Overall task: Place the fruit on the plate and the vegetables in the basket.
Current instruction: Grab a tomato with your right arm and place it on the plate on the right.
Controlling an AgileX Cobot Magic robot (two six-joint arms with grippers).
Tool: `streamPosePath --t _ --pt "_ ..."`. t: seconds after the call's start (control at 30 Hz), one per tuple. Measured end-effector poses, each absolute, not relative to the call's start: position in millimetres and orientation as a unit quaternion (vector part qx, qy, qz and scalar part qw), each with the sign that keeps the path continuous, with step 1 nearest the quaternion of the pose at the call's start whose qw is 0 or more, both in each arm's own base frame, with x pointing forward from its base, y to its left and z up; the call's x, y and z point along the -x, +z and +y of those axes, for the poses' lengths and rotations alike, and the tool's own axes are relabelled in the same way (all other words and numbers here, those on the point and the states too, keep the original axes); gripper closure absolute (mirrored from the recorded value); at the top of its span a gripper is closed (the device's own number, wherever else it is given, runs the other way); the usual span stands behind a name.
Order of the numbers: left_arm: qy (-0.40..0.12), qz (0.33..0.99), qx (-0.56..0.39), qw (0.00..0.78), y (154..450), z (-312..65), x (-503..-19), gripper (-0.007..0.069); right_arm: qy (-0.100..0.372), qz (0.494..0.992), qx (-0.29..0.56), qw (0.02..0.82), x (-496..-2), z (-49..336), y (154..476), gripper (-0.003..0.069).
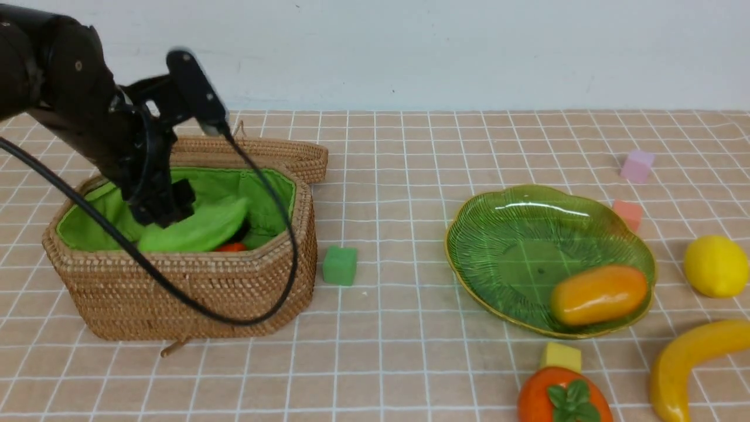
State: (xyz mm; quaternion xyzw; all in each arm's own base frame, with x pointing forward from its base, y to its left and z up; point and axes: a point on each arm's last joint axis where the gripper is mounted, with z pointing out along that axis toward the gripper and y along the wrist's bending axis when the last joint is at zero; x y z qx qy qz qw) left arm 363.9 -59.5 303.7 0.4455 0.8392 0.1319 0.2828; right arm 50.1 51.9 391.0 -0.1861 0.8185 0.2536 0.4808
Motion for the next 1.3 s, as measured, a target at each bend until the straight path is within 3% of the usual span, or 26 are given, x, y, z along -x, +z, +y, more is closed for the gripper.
streamPosePath --t 0.13,0.17,0.2,0.23,0.27,0.3,0.37,0.47,0.63,0.67,0.8,0.93,1.0,1.07,1.1,1.17,1.3 --pt "0.086 0.864 -0.36 0.342 339.4 -85.0 -336.0 0.0063 0.257 0.828 0.182 0.464 -60.4 54.0 388.7 0.0455" --pt "0.05 0.871 -0.309 0.379 365.4 -97.0 -312.4 0.0195 0.26 0.837 0.175 0.448 -68.8 55.4 386.2 0.046" --pt "0.045 0.872 -0.302 0.383 368.4 -98.5 -309.3 0.0213 0.261 0.838 0.174 0.446 -70.0 55.6 385.9 0.0461" --pt "0.0 0.878 -0.254 0.406 390.8 -109.8 -281.3 0.0372 0.266 0.853 0.163 0.419 -81.6 57.9 381.2 0.0475" --pt "-0.005 0.877 -0.25 0.41 395.4 -109.4 -274.9 0.0393 0.266 0.855 0.162 0.415 -83.0 58.1 380.6 0.0479" --pt "-0.037 0.874 -0.228 0.427 410.4 -112.5 -245.3 0.0543 0.266 0.869 0.16 0.385 -93.8 60.3 376.3 0.0503" --pt "-0.068 0.865 -0.225 0.443 415.7 -111.8 -209.4 0.0634 0.267 0.885 0.158 0.348 -107.8 63.1 371.3 0.054" --pt "-0.101 0.858 -0.232 0.446 407.1 -109.1 -176.4 0.0638 0.268 0.897 0.154 0.318 -123.2 66.0 366.3 0.0576" --pt "-0.195 0.844 -0.264 0.425 351.4 -97.8 -108.5 0.0638 0.268 0.928 0.15 0.212 -165.0 87.8 335.8 0.0615" --pt "-0.195 0.844 -0.264 0.425 349.4 -96.6 -107.2 0.0638 0.268 0.928 0.155 0.207 -165.3 90.7 334.3 0.0615" --pt "-0.228 0.827 -0.27 0.438 320.3 -80.3 -79.6 0.0638 0.187 0.956 0.173 0.146 -186.9 119.1 297.4 0.0596" --pt "-0.239 0.813 -0.266 0.46 308.1 -66.3 -65.3 0.0638 0.098 0.978 0.124 0.136 -208.1 117.4 273.2 0.0486" --pt "-0.241 0.81 -0.265 0.465 307.3 -63.9 -62.9 0.0638 0.084 0.982 0.102 0.133 -215.0 112.9 267.2 0.0433" --pt "-0.245 0.805 -0.264 0.471 308.1 -61.4 -60.3 0.0638 0.084 0.986 0.062 0.132 -225.7 106.6 256.1 0.0332" --pt "-0.248 0.801 -0.262 0.478 309.5 -59.9 -58.8 0.0638 0.098 0.986 0.037 0.131 -233.3 102.7 245.9 0.0242" --pt "-0.248 0.8 -0.262 0.479 309.7 -59.5 -58.4 0.0638 0.122 0.985 0.021 0.123 -240.1 103.2 231.4 0.0167" --pt "-0.248 0.8 -0.263 0.479 309.7 -59.5 -58.4 0.0638 0.155 0.983 0.019 0.099 -249.5 109.6 207.7 0.0091"
